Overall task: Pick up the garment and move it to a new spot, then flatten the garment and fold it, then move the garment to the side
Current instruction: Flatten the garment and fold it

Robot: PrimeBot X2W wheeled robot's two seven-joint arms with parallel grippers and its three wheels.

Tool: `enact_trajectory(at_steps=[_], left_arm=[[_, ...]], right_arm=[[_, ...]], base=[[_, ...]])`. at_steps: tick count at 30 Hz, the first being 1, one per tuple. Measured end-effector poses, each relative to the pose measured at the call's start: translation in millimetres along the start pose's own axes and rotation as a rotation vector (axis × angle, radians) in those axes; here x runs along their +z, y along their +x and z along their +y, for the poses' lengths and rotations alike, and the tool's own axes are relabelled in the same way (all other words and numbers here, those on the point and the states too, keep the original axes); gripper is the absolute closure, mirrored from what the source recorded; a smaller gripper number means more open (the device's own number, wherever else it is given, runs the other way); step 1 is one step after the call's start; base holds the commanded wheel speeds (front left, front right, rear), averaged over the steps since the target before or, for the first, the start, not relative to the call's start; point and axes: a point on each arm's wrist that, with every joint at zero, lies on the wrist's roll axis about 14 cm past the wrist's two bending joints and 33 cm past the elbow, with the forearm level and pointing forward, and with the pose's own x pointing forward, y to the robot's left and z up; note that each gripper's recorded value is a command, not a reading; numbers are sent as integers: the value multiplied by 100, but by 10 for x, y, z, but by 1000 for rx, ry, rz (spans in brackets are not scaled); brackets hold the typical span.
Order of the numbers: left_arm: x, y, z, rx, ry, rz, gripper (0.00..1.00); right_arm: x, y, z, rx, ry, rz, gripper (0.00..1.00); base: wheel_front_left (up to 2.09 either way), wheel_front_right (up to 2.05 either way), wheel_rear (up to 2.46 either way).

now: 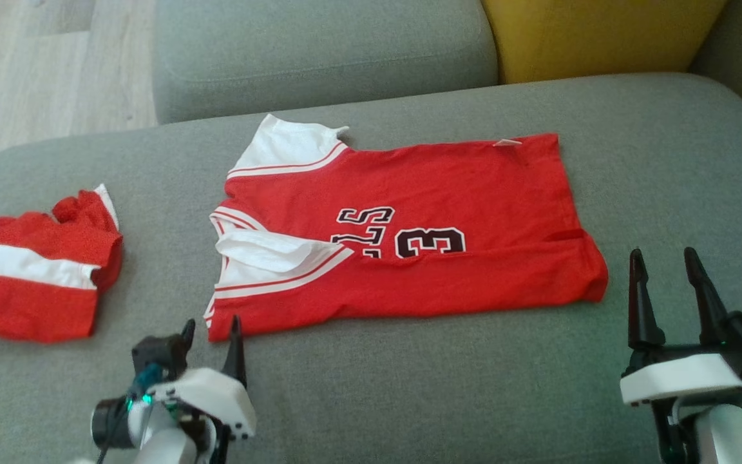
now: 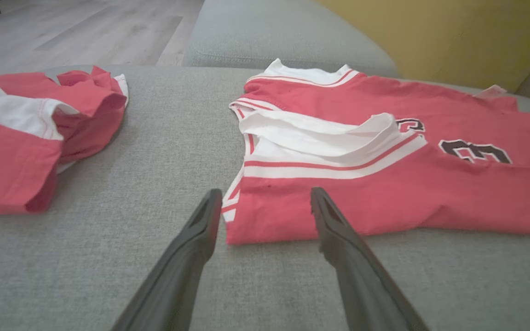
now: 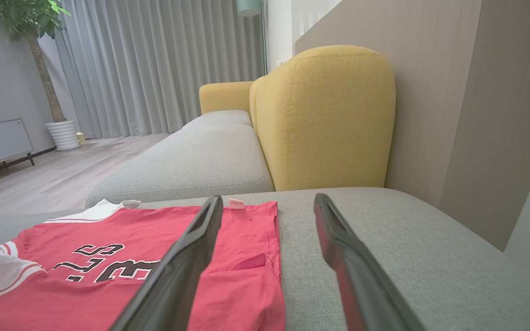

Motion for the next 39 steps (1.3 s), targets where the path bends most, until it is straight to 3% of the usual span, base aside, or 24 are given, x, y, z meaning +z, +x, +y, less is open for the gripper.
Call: enact_trajectory(at_steps=[13,21,22,23,24,29,35,39], left_arm=[[-380,257,104,28,107,237,0],[-460,348,57,-9,132,295,0],[-460,357,53,-13,132,296,51],[-454,365,47,-18,130,293,94],[-436,373,39,-21,127,283,100],[-310,377,95,-1,115,204,100],[-12,391,97,7,91,67,100],[141,383,43,-9,79,4,100]], right_arm=[[-22,-1,-109,-32,-8,9,0],[14,57,-142,-39,-22,-1,0],[9,62,-147,-41,-22,1,0],[3,66,-153,-42,-22,3,0],[-11,73,-152,-42,-22,11,0],[-157,114,-78,-21,-12,80,0],[-493,223,-71,-60,145,235,0],[-789,277,-45,-72,179,364,0]], base=[[0,0,0],[0,0,0],[0,0,0],[0,0,0],[0,0,0],[0,0,0],[0,0,0],[0,0,0]])
